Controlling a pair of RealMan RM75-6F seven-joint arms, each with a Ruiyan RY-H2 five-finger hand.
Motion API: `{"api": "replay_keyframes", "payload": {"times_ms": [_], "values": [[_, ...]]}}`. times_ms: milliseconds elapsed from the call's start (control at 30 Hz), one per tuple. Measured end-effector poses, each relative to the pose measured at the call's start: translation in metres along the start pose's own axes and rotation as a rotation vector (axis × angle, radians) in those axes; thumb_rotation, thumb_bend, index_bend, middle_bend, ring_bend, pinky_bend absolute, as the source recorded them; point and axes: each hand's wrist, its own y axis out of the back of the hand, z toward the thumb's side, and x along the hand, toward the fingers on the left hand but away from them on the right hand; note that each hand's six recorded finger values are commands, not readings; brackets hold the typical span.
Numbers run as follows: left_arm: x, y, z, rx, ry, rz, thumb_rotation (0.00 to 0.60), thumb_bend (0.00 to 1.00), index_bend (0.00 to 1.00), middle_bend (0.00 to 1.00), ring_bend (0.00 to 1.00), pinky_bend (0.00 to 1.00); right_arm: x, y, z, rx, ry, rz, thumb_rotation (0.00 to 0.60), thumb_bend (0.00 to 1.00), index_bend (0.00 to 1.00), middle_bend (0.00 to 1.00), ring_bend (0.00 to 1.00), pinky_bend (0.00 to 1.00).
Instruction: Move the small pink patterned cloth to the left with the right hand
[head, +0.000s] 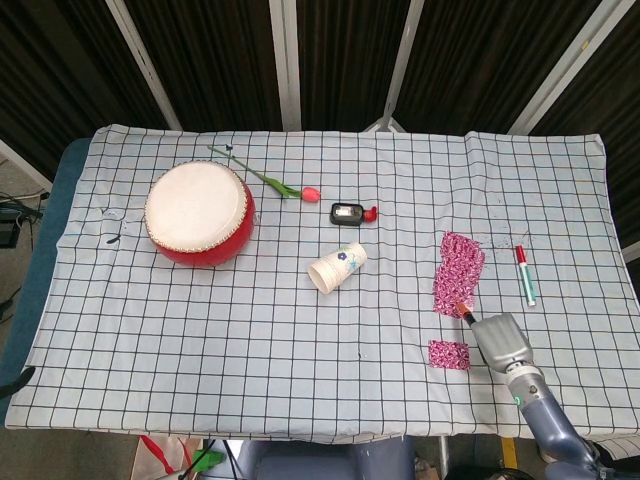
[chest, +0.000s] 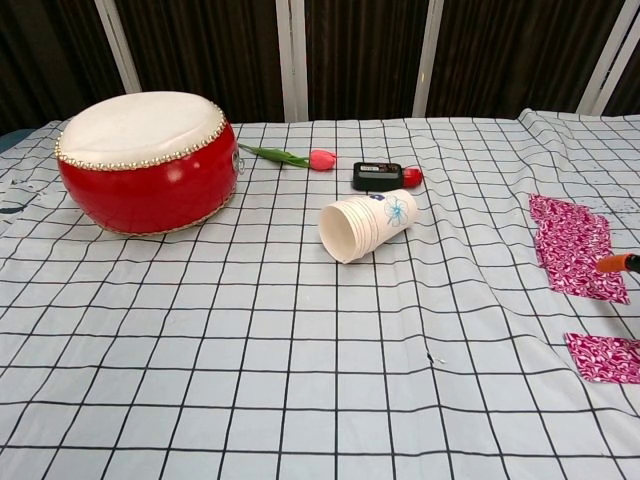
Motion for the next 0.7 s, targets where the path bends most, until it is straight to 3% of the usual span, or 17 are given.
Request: {"api": "replay_keyframes", "payload": {"times_ms": [700], "values": [[0.002,-0.002,0.000,0.009,0.006,-0.006,0.600,0.25,0.15,0.03,0.00,0.02,-0.017,-0.006,0.015,0.021,0.024,0.039,0.600,0.70,0.10,0.85,0.82,0.62]]}}
